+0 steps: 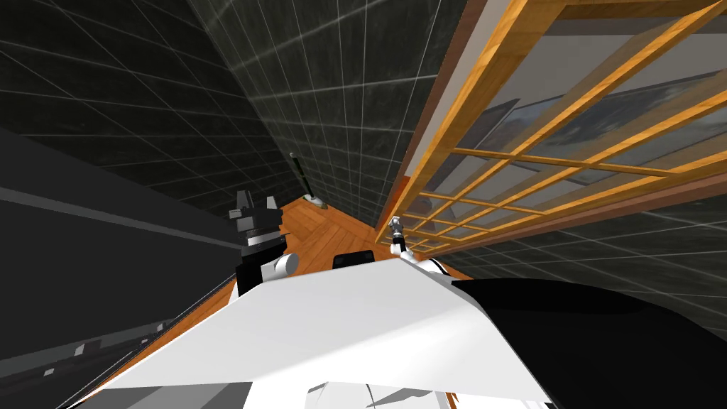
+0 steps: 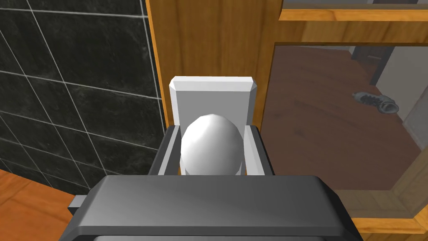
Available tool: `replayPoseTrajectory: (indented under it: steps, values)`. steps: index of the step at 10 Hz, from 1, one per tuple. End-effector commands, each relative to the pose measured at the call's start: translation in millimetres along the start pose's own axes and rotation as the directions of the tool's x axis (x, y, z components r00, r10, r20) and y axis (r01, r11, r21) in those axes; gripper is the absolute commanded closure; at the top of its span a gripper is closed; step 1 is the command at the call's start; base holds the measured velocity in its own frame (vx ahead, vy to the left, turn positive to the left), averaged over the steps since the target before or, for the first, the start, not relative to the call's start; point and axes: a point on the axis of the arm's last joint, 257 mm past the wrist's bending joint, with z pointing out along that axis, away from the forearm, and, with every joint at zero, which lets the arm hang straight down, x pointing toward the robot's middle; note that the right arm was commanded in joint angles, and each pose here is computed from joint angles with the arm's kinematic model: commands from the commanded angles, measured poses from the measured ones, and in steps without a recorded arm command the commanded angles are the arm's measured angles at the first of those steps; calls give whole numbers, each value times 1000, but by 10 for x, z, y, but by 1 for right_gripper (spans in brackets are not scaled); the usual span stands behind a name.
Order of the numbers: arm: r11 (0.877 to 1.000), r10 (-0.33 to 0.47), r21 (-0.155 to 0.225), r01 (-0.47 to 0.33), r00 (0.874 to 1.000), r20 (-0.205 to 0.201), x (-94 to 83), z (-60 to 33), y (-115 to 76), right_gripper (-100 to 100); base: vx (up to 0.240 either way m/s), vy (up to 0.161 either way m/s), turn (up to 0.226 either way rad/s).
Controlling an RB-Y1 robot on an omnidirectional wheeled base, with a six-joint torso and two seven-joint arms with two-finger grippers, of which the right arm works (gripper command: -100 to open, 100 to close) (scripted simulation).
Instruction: Pull the door open
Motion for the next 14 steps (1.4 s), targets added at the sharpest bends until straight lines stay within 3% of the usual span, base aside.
replayPoseTrajectory:
  steps: [1,3,4,5,11,12,13,14]
  values:
    - [999,6,35,-6,1000,-1,14,-3,-79,100,-228,-30,85]
    - [998,8,64,-8,1000,0,10,-17,-140,100,-251,-20,94]
    - [999,5,51,-5,1000,-4,31,7,-102,100,-129,-10,27]
    - [996,5,88,-5,1000,0,11,-30,-179,100,-178,-13,62]
    - [978,9,209,-9,1000,1,13,-139,-401,100,-251,-41,66]
    - [981,7,195,-6,1000,-1,30,-117,-371,100,-106,-20,21]
    - [975,6,222,-6,1000,3,6,-197,-368,100,-160,-22,114]
    - [974,6,228,-6,1000,2,7,-212,-363,100,-216,-30,116]
